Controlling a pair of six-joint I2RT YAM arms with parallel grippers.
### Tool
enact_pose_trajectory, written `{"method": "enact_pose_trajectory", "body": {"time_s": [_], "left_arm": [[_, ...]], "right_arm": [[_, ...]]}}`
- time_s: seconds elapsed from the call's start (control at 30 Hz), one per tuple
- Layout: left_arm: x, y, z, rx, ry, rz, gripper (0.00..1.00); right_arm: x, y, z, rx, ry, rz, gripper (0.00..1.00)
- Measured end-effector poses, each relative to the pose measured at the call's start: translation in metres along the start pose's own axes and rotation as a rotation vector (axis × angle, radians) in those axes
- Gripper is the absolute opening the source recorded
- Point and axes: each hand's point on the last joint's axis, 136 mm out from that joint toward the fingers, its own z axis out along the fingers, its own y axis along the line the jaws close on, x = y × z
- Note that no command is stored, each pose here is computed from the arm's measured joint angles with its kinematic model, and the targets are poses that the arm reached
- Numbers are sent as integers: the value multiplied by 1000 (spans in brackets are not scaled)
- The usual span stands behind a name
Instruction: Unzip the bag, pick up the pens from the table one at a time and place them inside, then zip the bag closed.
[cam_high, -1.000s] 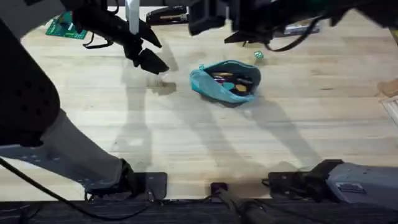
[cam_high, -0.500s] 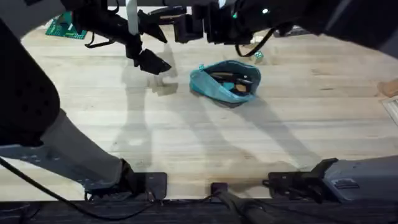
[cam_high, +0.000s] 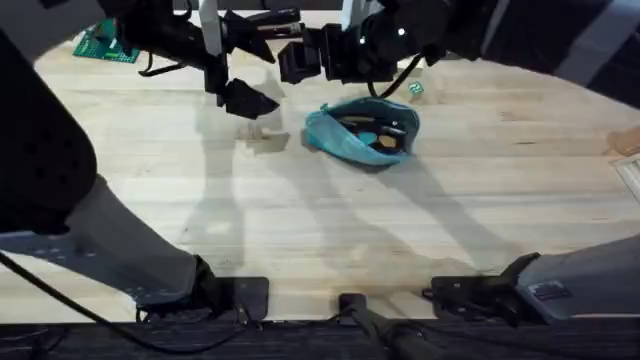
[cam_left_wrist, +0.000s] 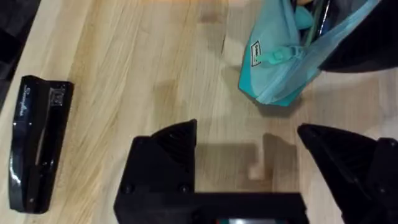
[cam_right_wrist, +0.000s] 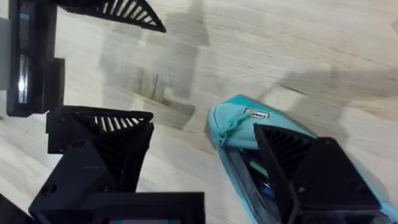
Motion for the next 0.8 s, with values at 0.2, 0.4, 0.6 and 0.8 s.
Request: {"method": "enact_pose_trajectory", "body": {"time_s": [0.2,0.4,0.6,0.8], "left_arm": [[17,0,14,41,-2,-43,994],[26,-1,25,76,-26,-87,994],[24,-1,25,76,-38,-85,994],[24,-1,25,77,-40,-85,993]], "right_arm": [[5,-3,9,11,22,2,998],[11,-8,22,27,52,6,998],[25,-17,45,56,110,12,998],[25,-18,46,58,114,12,998]]}}
